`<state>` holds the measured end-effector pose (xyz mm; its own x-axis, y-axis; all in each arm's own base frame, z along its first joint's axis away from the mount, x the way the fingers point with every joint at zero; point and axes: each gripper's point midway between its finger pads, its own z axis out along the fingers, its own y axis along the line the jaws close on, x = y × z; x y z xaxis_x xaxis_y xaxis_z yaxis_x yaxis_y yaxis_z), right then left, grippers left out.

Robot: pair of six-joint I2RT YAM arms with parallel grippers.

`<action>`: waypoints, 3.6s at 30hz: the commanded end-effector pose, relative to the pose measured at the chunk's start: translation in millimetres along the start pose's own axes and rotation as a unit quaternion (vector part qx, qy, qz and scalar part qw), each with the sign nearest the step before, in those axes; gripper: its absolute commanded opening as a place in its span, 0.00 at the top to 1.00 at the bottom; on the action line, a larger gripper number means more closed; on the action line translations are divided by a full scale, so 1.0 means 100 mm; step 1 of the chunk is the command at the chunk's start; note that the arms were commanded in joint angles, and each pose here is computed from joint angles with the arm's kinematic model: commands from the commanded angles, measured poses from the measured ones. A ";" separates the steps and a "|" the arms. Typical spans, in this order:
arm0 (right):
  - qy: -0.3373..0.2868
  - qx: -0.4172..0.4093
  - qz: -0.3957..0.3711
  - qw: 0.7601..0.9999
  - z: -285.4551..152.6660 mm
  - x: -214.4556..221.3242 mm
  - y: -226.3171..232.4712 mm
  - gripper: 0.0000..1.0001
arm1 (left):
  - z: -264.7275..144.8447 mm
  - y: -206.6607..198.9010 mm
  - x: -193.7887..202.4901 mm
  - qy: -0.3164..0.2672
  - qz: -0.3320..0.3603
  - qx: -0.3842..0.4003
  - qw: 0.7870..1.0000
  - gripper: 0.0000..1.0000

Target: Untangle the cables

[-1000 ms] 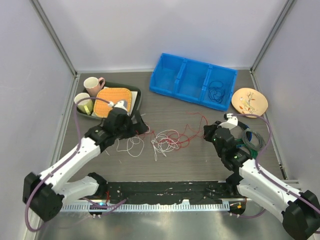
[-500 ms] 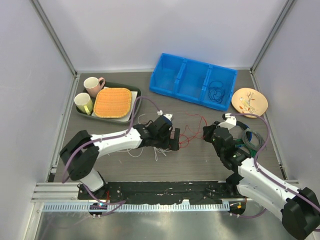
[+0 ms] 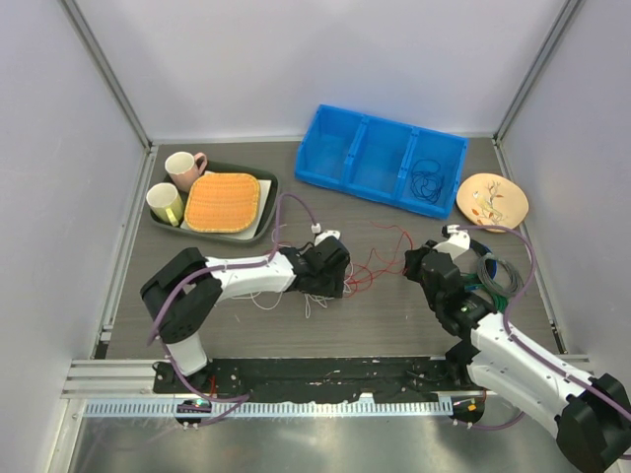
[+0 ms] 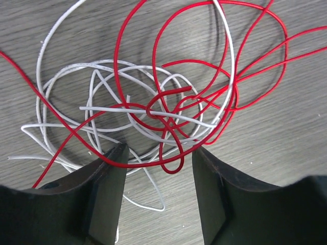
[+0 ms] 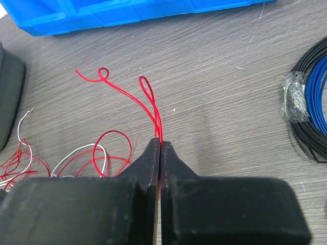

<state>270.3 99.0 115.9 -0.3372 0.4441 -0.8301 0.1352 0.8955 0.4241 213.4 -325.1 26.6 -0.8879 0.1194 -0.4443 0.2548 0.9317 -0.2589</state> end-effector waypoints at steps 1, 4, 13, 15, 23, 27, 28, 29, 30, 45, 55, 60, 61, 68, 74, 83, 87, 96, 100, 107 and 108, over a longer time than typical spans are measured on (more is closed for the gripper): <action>-0.023 0.003 0.017 1.000 0.02 -0.16 0.06 0.99 | 0.11 0.33 0.12 0.005 0.000 -0.100 0.995 0.45; -0.021 0.006 0.015 1.000 0.03 -0.15 0.06 0.99 | 0.16 0.32 0.15 0.010 0.016 -0.120 0.993 0.50; -0.035 0.021 0.024 0.999 0.01 -0.19 -0.01 0.99 | 0.13 0.46 0.17 -0.005 0.027 -0.205 0.978 0.69; -0.039 0.023 0.026 0.999 0.01 -0.21 -0.02 0.99 | 0.16 0.43 0.20 -0.004 0.031 -0.201 0.979 0.75; -0.044 0.063 0.016 0.997 -0.01 -0.22 -0.19 0.99 | -0.40 0.81 -0.16 -0.109 -0.010 -0.284 0.953 1.00; -0.065 0.124 0.025 0.990 -0.07 -0.28 -0.41 0.99 | -1.12 1.58 -0.53 -0.168 -0.130 -0.392 0.895 1.00; -0.071 0.156 0.015 0.985 -0.11 -0.29 -0.55 0.99 | -1.25 1.72 -0.57 -0.177 -0.152 -0.400 0.886 1.00; -0.077 0.169 0.016 0.982 -0.13 -0.33 -0.59 0.99 | -1.37 1.86 -0.59 -0.182 -0.168 -0.410 0.878 1.00; -0.080 0.179 0.016 0.980 -0.15 -0.33 -0.63 0.99 | -1.57 2.08 -0.63 -0.196 -0.210 -0.413 0.864 1.00; -0.103 0.236 0.039 0.966 -0.30 -0.40 -0.91 0.99 | -3.04 3.10 -0.33 -0.346 -0.417 -0.420 0.728 1.00; -0.103 0.160 0.034 0.981 -0.29 -0.50 -0.67 0.99 | -1.95 2.51 -0.75 -0.258 -0.312 -0.203 0.892 1.00; -0.120 0.051 0.028 0.991 -0.36 -0.93 -0.11 0.99 | -1.68 2.21 -0.75 -0.227 -0.281 -0.116 0.925 0.95; -0.134 0.029 0.026 0.990 -0.43 -1.13 0.04 0.99 | -1.65 2.20 -0.72 -0.221 -0.278 -0.116 0.928 0.92; -0.115 -0.158 -0.027 0.980 -0.62 -1.65 1.08 0.99 | -1.44 1.95 -0.68 -0.191 -0.254 -0.051 0.947 0.26; -0.114 -0.247 -0.095 0.957 -0.86 -2.23 1.78 0.99 | -1.53 1.67 -0.75 -0.208 -0.200 -0.022 0.957 0.09; -0.099 -0.338 -0.187 0.917 -1.00 -2.34 2.24 0.99 | -1.71 0.65 -0.87 -0.252 -0.017 0.076 0.965 0.00; -0.094 -0.359 -0.213 0.904 -1.01 -2.26 2.30 0.99 | -1.87 0.26 -1.17 -0.278 0.009 0.110 0.954 0.00; -0.033 -0.391 -0.236 0.889 -0.84 -1.87 2.34 0.99 | -2.26 -0.70 -1.62 -0.347 0.101 0.236 0.902 0.01; -0.015 -0.411 -0.233 0.881 -0.88 -1.81 2.40 0.99 | -2.17 -0.84 -1.76 -0.355 0.110 0.231 0.899 0.03; -0.007 -0.415 -0.235 0.879 -0.90 -1.78 2.40 0.99 | -2.17 -0.65 -1.95 -0.386 0.074 0.164 0.905 1.00; -0.008 -0.412 -0.237 0.880 -0.90 -1.78 2.38 0.99 | -2.18 -0.58 -1.96 -0.393 0.061 0.152 0.905 1.00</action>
<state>286.9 231.6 369.3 -0.2287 0.0060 -0.9735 -0.7158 0.6768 0.1723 274.0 -348.9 274.7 -0.4358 -0.0574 -0.8982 0.6095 0.7156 -0.3414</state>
